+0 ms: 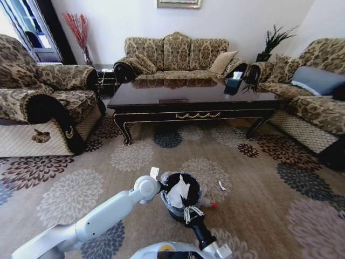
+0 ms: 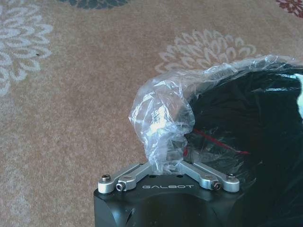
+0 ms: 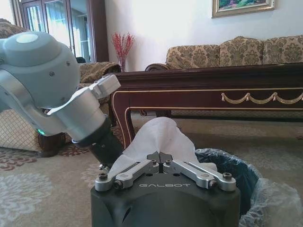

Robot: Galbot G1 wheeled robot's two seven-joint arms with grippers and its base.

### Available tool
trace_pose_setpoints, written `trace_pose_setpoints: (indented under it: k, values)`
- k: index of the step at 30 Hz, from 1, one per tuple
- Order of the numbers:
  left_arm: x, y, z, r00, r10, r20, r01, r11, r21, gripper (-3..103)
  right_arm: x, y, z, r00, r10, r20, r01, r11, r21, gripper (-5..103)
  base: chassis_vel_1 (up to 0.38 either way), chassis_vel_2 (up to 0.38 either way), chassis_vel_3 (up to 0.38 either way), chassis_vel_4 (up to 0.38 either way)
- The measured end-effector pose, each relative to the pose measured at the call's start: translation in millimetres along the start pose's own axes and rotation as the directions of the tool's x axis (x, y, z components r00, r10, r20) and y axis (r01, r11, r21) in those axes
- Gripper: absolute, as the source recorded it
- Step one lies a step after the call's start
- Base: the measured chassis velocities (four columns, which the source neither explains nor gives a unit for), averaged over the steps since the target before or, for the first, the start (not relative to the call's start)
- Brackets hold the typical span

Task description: Move to the front of the table and pick up the trash from the floor, then place it into the trash bin.

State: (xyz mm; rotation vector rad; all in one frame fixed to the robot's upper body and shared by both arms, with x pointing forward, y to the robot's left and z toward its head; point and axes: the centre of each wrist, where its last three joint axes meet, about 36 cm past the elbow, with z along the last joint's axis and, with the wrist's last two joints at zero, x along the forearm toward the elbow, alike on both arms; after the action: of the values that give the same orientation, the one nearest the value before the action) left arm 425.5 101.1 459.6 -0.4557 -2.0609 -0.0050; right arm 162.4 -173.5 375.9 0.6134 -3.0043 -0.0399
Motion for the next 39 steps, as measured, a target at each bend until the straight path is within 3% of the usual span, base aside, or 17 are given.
trace_pose_setpoints:
  k: [2, 5, 8, 10, 12, 18, 21, 24, 26, 29, 32, 39]
  values:
    - [1, 0.2, 1, 1.0, 0.0, -0.001, 0.0, 1.0, -0.001, 0, -1, 0, 1, 1.0, 0.001, -0.001, -0.001, 1.0, 0.001, -3, 0.0, 0.0, 0.0, 0.0]
    - [2, 1.0, 6, 1.0, 0.002, -0.008, -0.002, 1.0, -0.001, 0, -3, -2, 4, 1.0, 0.011, -0.009, -0.011, 1.0, 0.007, 12, 0.0, 0.0, 0.0, 0.0]
    - [3, 2.0, 8, 1.0, 0.002, -0.011, -0.002, 1.0, 0.001, 0, -3, -3, 5, 1.0, 0.014, -0.011, -0.014, 1.0, 0.013, 17, 0.0, 0.0, 0.0, 0.0]
    - [3, 4.5, 10, 1.0, -0.001, -0.013, 0.001, 1.0, 0.007, 0, -4, -6, 8, 1.0, 0.016, -0.016, -0.015, 0.999, 0.031, 33, 0.0, 0.0, 0.0, 0.0]
    - [4, 5.4, 11, 1.0, -0.002, -0.014, 0.002, 1.0, 0.01, 0, -4, -6, 9, 1.0, 0.016, -0.017, -0.015, 0.999, 0.035, 33, 0.0, 0.0, 0.0, 0.0]
    - [4, 9.7, 18, 1.0, -0.012, -0.023, 0.012, 1.0, 0.015, 0, -5, -5, 8, 1.0, 0.02, -0.013, -0.02, 0.999, 0.032, 61, 0.0, 0.0, 0.0, 0.0]
    - [4, 10.2, 21, 1.0, -0.013, -0.028, 0.013, 1.0, 0.015, 0, -5, -5, 7, 1.0, 0.026, -0.01, -0.026, 0.999, 0.028, 66, 0.0, 0.0, 0.0, 0.0]
    - [4, 11.0, 25, 0.999, -0.015, -0.035, 0.015, 1.0, 0.017, 0, -6, -7, 6, 0.999, 0.034, -0.005, -0.034, 0.999, 0.028, 83, 0.0, 0.0, 0.0, 0.0]
    - [4, 11.7, 26, 0.999, -0.017, -0.035, 0.018, 1.0, 0.018, 0, -6, -7, 5, 0.999, 0.035, -0.003, -0.035, 0.999, 0.027, 83, 0.0, 0.0, 0.0, 0.0]
    - [4, 15.2, 28, 0.999, -0.026, -0.036, 0.027, 0.999, 0.025, 0, -6, -8, 3, 0.999, 0.04, 0.003, -0.04, 0.999, 0.027, 97, 0.0, 0.0, 0.0, 0.0]
    - [4, 18.2, 29, 0.999, -0.031, -0.036, 0.032, 0.999, 0.035, 0, -7, -10, 2, 0.999, 0.048, 0.007, -0.048, 0.999, 0.025, 99, 0.0, 0.0, 0.0, 0.0]
    - [10, 42.6, 37, 0.998, -0.062, -0.031, 0.065, 0.991, 0.113, 0, -18, -24, -5, 0.993, 0.113, 0.04, -0.113, 0.994, 0.005, 100, 0.0, 0.0, 0.0, 0.0]
